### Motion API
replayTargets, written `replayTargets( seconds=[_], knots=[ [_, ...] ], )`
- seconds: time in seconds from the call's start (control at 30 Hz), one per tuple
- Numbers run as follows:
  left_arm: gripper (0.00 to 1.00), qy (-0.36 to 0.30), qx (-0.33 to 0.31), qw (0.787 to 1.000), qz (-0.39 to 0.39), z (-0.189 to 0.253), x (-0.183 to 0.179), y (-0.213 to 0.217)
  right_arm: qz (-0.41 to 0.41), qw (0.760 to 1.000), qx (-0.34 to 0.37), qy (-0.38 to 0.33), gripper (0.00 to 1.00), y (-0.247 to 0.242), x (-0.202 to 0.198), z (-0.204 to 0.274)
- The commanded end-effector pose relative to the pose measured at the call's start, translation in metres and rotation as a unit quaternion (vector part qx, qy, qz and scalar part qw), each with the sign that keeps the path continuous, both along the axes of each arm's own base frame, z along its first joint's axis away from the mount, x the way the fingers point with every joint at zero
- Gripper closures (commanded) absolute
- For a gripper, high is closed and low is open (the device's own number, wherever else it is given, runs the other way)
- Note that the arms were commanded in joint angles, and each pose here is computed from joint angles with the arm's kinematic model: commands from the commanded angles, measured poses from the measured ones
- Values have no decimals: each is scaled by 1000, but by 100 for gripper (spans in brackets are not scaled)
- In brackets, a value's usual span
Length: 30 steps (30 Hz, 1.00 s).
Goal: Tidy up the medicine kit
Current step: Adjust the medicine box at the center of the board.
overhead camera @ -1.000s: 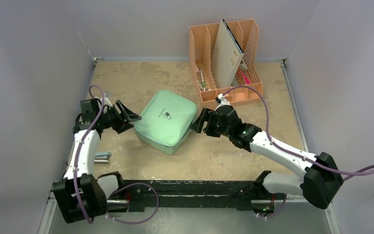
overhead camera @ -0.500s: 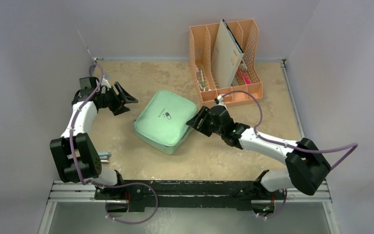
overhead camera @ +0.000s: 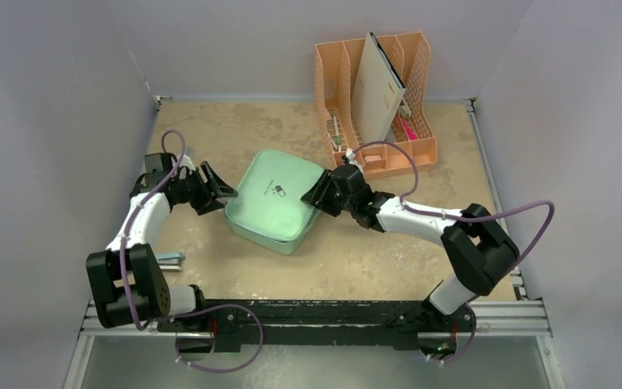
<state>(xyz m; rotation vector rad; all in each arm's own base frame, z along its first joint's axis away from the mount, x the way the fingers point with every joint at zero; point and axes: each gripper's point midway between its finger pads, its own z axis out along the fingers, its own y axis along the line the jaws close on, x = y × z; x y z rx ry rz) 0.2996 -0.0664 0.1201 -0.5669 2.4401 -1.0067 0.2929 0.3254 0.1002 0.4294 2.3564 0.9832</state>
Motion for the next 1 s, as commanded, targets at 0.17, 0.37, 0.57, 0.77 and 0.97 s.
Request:
replayTargets(
  seconds=[0.17,0.37,0.57,0.77,0.97],
  knots=[
    [41,-21,-12,1000,-2,15,-35,-29,90,992,-40,-73,56,18,14,23],
    [39,-55,-41,997,21,33,-38,-39,121,980,-112,-115,54,9,31,33],
    [32,-39,31,997,60,34,-28,-15,98,972,-146,-153,47,-11,38,71],
    [31,-7,69,986,150,33,-19,12,100,971,-159,-152,37,-26,25,86],
    [33,41,46,968,244,17,-25,32,124,972,-138,-142,35,-25,6,91]
  ],
)
